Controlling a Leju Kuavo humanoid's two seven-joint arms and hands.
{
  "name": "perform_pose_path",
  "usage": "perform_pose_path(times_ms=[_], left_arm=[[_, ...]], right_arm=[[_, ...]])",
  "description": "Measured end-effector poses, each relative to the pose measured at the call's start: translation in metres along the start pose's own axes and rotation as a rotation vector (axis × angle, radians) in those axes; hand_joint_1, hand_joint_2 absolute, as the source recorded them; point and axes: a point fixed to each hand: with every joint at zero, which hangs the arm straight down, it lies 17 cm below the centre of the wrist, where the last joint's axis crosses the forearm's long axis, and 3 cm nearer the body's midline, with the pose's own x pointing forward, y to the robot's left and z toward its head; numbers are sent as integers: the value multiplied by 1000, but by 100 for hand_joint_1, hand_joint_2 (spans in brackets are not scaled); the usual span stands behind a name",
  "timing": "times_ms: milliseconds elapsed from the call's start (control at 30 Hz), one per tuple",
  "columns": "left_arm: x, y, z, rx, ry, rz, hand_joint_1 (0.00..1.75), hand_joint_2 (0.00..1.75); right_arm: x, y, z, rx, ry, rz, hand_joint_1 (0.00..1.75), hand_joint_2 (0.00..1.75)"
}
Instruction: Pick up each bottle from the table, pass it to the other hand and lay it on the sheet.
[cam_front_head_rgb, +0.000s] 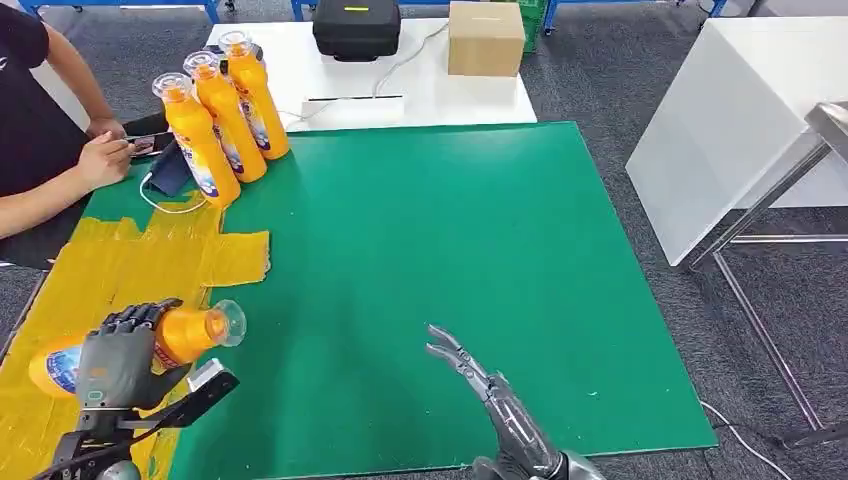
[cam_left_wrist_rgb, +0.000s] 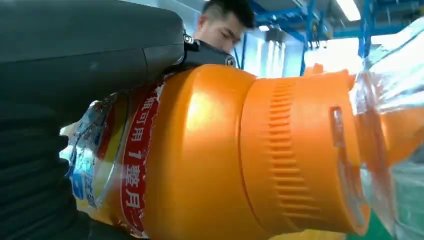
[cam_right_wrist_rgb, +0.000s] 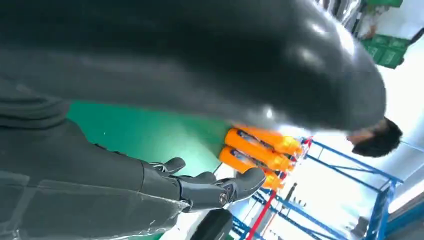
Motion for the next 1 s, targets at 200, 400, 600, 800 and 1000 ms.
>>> perform_pose_path(times_ms=[200,400,600,800,1000], left_arm=[[-40,-82,17,-234,-52,-184,175,175],[-65,-107,23,-321,-72,-234,175,175],[-77,-117,24,-384,-127,-243,0,0],[-89,-115,22,-395,-169,-301,0,0],[-84,-107,24,-357,-212,-278,0,0]], right_arm=[[2,-1,-2,36,-10,-6,0,0],[4,-3,-4,47,-25,1,0,0],[7,-4,-5,60,-41,8,0,0],[10,-5,-7,73,-56,14,0,0],[10,-6,-6,72,-62,27,0,0]])
